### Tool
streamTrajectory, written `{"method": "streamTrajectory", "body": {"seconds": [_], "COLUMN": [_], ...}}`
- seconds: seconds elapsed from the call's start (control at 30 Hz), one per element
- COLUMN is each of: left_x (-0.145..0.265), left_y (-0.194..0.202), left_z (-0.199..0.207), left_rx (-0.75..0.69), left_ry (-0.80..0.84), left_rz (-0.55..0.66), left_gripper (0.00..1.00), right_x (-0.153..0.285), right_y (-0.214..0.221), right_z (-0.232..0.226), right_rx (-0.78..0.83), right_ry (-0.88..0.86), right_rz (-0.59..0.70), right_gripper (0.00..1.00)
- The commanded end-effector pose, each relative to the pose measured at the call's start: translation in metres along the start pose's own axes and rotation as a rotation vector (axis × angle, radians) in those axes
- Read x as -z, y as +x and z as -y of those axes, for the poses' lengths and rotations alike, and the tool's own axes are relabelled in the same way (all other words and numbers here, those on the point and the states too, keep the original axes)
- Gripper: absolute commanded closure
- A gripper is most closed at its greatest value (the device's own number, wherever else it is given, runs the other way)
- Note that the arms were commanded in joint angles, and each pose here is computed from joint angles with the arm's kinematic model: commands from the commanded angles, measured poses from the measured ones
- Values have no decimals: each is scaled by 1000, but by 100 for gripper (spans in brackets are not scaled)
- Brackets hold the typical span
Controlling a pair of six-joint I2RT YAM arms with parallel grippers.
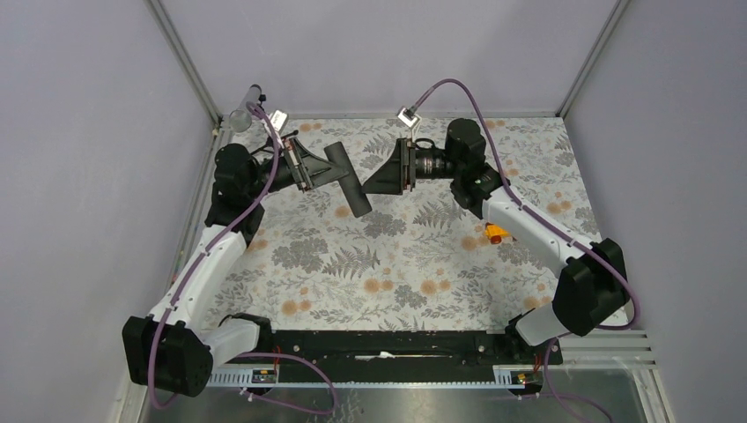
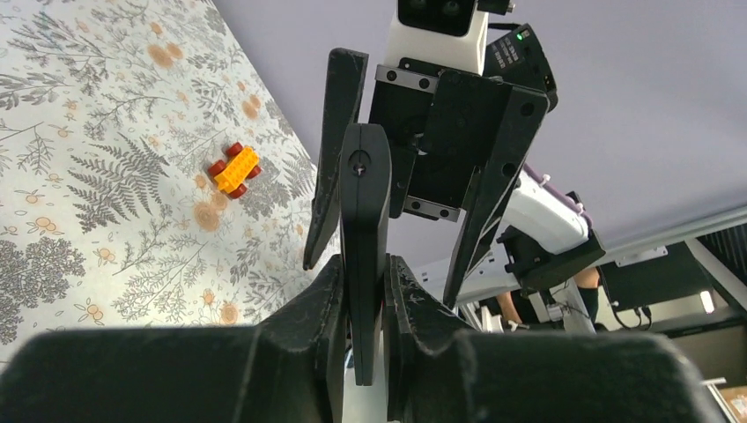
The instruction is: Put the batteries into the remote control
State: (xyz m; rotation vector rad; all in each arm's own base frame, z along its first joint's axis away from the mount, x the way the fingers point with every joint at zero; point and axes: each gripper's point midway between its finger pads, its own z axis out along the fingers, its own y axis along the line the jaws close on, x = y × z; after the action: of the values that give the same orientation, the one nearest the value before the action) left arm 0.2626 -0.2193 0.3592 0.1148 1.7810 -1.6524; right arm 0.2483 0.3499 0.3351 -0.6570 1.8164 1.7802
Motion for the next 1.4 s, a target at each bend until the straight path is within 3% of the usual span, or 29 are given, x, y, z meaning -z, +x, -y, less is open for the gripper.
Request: {"method": "streamTrajectory", "body": {"seconds": [0.0, 0.13, 0.2, 0.33, 0.43, 0.5, 0.6, 0.63, 0.67, 0.77, 0.83, 0.93, 1.03, 1.2, 1.37], "left_x": [-4, -8, -8, -9, -10, -10, -9, -9, -9, 1, 20, 53, 72, 80, 81], "left_y": [-4, 0, 3, 4, 3, 1, -3, -5, -6, -5, -4, -8, -15, -21, -27], "left_z": [28, 36, 40, 39, 38, 39, 36, 33, 28, -2, -50, -93, -106, -109, -95], "left_rx": [-148, -159, -169, -165, -159, -159, -174, -181, -192, -247, -247, -257, -286, -274, -322], "left_ry": [99, 137, 165, 170, 167, 164, 135, 110, 79, -65, -291, -528, -648, -701, -658], "left_rz": [-38, -60, -77, -87, -83, -71, -38, -23, -14, -17, 0, 41, 114, 177, 231], "left_gripper": [100, 100, 100, 100, 99, 84, 36, 15, 3, 1, 1, 1, 1, 1, 1], "right_x": [-1, -12, -16, -16, -16, -16, -16, -15, -13, 1, 24, 80, 137, 190, 200], "right_y": [5, 9, 9, 6, 5, 5, 6, 6, 7, 16, 26, 58, 89, 112, 121], "right_z": [-23, -20, -19, -27, -29, -29, -17, -11, -3, 38, 83, 153, 207, 237, 250], "right_rx": [107, 104, 94, 95, 95, 90, 74, 68, 61, 24, -3, -35, -41, -15, -18], "right_ry": [-93, -102, -120, -177, -181, -173, -103, -67, -21, 204, 451, 898, 1275, 1580, 1653], "right_rz": [-41, -54, -53, -36, -34, -31, -14, -6, 5, 38, 65, 2, -107, -293, -371], "right_gripper": [25, 37, 51, 61, 77, 93, 100, 100, 100, 100, 100, 100, 100, 100, 100]}}
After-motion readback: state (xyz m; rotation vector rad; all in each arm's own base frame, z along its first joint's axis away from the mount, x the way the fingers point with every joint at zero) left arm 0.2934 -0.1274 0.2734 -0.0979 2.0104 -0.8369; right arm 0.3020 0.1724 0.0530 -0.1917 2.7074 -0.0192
